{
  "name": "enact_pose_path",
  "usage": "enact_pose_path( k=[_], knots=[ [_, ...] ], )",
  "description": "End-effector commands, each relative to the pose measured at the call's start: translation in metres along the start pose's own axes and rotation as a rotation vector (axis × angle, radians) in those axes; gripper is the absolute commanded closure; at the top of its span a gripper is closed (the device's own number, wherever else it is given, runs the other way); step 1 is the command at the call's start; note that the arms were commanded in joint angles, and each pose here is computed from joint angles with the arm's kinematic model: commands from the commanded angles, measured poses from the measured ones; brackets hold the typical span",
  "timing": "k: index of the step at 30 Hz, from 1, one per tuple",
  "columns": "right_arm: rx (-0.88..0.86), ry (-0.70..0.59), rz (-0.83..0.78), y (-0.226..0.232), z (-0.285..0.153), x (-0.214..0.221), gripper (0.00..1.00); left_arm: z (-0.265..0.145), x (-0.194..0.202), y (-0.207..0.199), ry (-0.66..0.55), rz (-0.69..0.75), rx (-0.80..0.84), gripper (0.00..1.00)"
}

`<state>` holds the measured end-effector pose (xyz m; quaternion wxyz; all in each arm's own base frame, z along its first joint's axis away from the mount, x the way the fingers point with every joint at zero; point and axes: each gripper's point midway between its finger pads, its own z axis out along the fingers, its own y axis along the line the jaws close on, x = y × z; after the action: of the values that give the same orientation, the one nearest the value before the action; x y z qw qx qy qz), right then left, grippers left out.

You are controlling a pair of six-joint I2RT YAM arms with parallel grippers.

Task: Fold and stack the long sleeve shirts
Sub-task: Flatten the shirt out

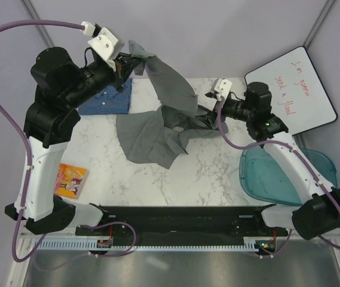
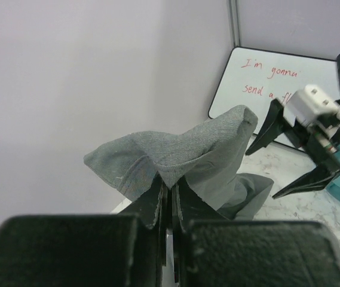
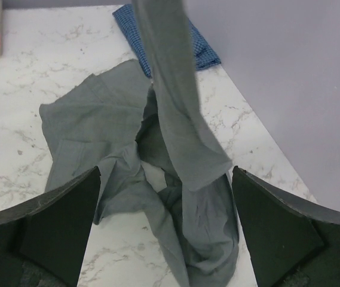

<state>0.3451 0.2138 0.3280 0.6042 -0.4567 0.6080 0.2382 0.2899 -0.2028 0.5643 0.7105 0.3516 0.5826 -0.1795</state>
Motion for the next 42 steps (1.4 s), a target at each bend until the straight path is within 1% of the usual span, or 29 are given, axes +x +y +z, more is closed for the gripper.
enact_pose_path(
  k=[1,4,6,9,12,13,16,19,20,21,22,23,25,26,27,28,29,30,31,32,33,34,35,37,38,39,40,41,42],
  knots=[
    [-0.063,-0.037,-0.245,-0.002,0.028,-0.001,0.02,-0.025,-0.044,-0.001,-0.150,0.043,-0.005,0.98],
    [-0.090,-0.040,-0.314,0.000,0.042,0.000,0.02,-0.033,-0.045,-0.009,-0.164,0.067,0.028,0.98],
    [-0.081,-0.055,-0.336,-0.008,0.051,-0.008,0.02,-0.040,-0.042,-0.015,-0.164,0.078,0.051,0.98],
    [-0.063,-0.058,-0.358,-0.021,0.058,-0.016,0.02,-0.048,-0.037,-0.021,-0.161,0.101,0.065,0.98],
    [-0.089,-0.047,-0.410,-0.020,0.056,-0.019,0.02,-0.050,-0.024,-0.028,-0.139,0.109,0.090,0.98],
    [-0.140,-0.040,-0.410,-0.009,0.054,-0.015,0.02,-0.055,-0.025,-0.030,-0.145,0.112,0.094,0.98],
    [-0.202,-0.037,-0.463,0.009,0.058,-0.014,0.02,-0.055,-0.014,-0.034,-0.126,0.113,0.108,0.98],
    [-0.271,-0.008,-0.513,0.030,0.064,-0.003,0.12,-0.055,-0.014,-0.030,-0.122,0.114,0.085,0.98],
    [-0.274,0.001,-0.520,0.032,0.065,0.001,0.25,-0.054,-0.014,-0.029,-0.120,0.114,0.081,0.98],
    [-0.284,0.014,-0.527,0.036,0.067,0.008,0.33,-0.055,-0.018,-0.025,-0.125,0.116,0.063,0.98],
    [-0.295,0.029,-0.518,0.040,0.069,0.014,0.39,-0.056,-0.020,-0.023,-0.129,0.117,0.051,0.98],
    [-0.295,0.048,-0.511,0.040,0.071,0.020,0.49,-0.058,-0.024,-0.020,-0.134,0.121,0.039,0.98],
    [-0.276,0.071,-0.486,0.035,0.073,0.023,0.62,-0.061,-0.027,-0.018,-0.141,0.124,0.028,0.98],
    [-0.267,0.090,-0.463,0.032,0.077,0.027,0.80,-0.064,-0.031,-0.017,-0.151,0.129,0.023,0.98],
    [-0.218,0.101,-0.463,0.019,0.078,0.018,0.90,-0.065,-0.032,-0.018,-0.153,0.122,0.026,0.98],
    [-0.173,0.105,-0.398,0.013,0.080,0.012,0.99,-0.067,-0.032,-0.021,-0.153,0.116,0.034,0.98],
    [-0.132,0.107,-0.347,0.003,0.083,0.007,1.00,-0.070,-0.026,-0.031,-0.135,0.097,0.088,0.98],
    [-0.062,0.075,-0.327,-0.015,0.081,-0.021,1.00,-0.075,-0.023,-0.042,-0.126,0.079,0.138,0.98],
    [-0.011,0.070,-0.225,-0.025,0.079,-0.032,1.00,-0.079,-0.016,-0.057,-0.109,0.057,0.208,0.98],
    [0.031,0.059,-0.195,-0.035,0.078,-0.043,1.00,-0.083,0.011,-0.092,-0.047,-0.014,0.387,0.98],
    [0.092,0.019,-0.177,-0.049,0.071,-0.070,1.00,-0.096,0.022,-0.115,-0.033,-0.069,0.499,0.98],
    [0.133,-0.009,-0.111,-0.060,0.063,-0.081,1.00,-0.103,0.037,-0.135,-0.006,-0.120,0.605,0.95],
    [0.162,-0.046,-0.093,-0.067,0.055,-0.099,1.00,-0.106,0.081,-0.164,0.085,-0.247,0.747,0.91],
    [0.187,-0.073,-0.071,-0.072,0.043,-0.111,1.00,-0.112,0.126,-0.194,0.187,-0.316,0.845,0.88],
    [0.185,-0.086,-0.059,-0.067,0.036,-0.117,1.00,-0.109,0.173,-0.207,0.278,-0.282,0.864,0.88],
    [0.181,-0.088,-0.055,-0.062,0.032,-0.117,1.00,-0.116,0.192,-0.230,0.326,-0.238,0.933,0.78],
    [0.169,-0.092,-0.050,-0.057,0.027,-0.118,1.00,-0.118,0.218,-0.239,0.382,-0.202,0.943,0.71],
    [0.168,-0.095,-0.052,-0.049,0.017,-0.119,1.00,-0.111,0.237,-0.233,0.423,-0.117,0.891,0.67],
    [0.171,-0.089,-0.047,-0.045,0.011,-0.117,1.00,-0.105,0.245,-0.228,0.435,-0.081,0.861,0.67]
  ],
)
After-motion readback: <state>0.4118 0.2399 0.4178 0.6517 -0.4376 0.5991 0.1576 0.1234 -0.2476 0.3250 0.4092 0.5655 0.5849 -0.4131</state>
